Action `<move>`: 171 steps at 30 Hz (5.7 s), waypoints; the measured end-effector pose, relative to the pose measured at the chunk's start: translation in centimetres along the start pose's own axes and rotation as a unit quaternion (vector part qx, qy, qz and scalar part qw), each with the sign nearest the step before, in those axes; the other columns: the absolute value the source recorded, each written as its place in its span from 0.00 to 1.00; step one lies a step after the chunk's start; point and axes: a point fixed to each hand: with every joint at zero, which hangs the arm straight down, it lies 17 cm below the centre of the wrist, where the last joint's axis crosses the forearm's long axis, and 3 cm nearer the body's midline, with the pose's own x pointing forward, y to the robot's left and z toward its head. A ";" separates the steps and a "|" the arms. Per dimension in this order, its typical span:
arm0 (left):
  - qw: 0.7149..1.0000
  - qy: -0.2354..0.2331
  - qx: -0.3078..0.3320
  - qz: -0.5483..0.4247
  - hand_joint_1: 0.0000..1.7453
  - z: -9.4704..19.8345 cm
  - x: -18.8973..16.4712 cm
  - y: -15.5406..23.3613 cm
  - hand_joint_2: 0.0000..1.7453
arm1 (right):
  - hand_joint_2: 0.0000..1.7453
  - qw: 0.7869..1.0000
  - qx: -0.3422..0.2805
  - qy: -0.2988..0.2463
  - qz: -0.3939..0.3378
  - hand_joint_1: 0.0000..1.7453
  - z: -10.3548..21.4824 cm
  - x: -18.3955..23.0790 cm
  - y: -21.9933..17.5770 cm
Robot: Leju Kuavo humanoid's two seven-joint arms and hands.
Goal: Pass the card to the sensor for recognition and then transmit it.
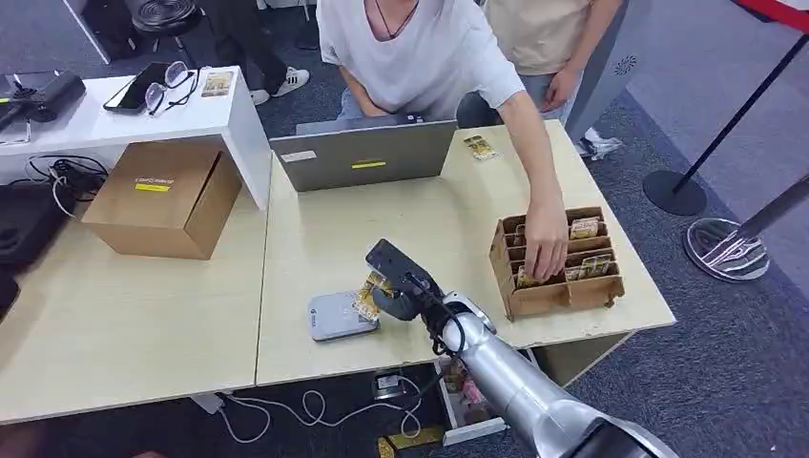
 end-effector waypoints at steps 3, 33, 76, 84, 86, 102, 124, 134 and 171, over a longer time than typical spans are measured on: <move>1.000 0.000 0.000 0.000 0.00 0.0 0.0 0.0 0.00 | 1.00 1.000 0.001 0.010 -0.005 1.00 0.2 -1.1 0.3; 1.000 0.015 -0.006 0.005 0.00 0.0 0.4 -0.8 0.00 | 1.00 0.996 0.064 0.052 0.027 1.00 0.3 -1.7 5.5; 1.000 0.015 -0.017 0.020 0.00 0.1 0.1 -1.1 0.00 | 1.00 0.995 0.079 0.054 -0.005 1.00 0.0 -0.2 6.1; 1.000 0.012 -0.018 0.020 0.00 0.1 0.2 -1.1 0.00 | 1.00 0.996 0.077 0.048 -0.010 1.00 0.0 0.4 5.9; 1.000 0.012 -0.018 0.020 0.00 0.1 0.2 -1.1 0.00 | 1.00 0.996 0.077 0.048 -0.010 1.00 0.0 0.5 5.8; 0.999 0.021 -0.018 0.024 0.00 0.1 -0.1 -1.1 0.00 | 1.00 0.997 0.061 0.053 -0.004 1.00 -0.3 0.7 5.9; 0.999 0.018 -0.030 0.031 0.00 0.1 0.0 -1.2 0.00 | 1.00 0.997 0.045 0.065 -0.015 1.00 -0.4 0.0 5.6; 0.999 0.017 -0.033 0.032 0.00 0.1 -0.1 -0.9 0.00 | 1.00 0.992 0.014 0.127 -0.021 1.00 -0.3 -2.6 4.4; 0.999 0.006 -0.019 0.029 0.00 -0.1 0.1 -0.2 0.00 | 1.00 0.994 0.052 0.069 -0.069 1.00 0.8 -1.0 5.4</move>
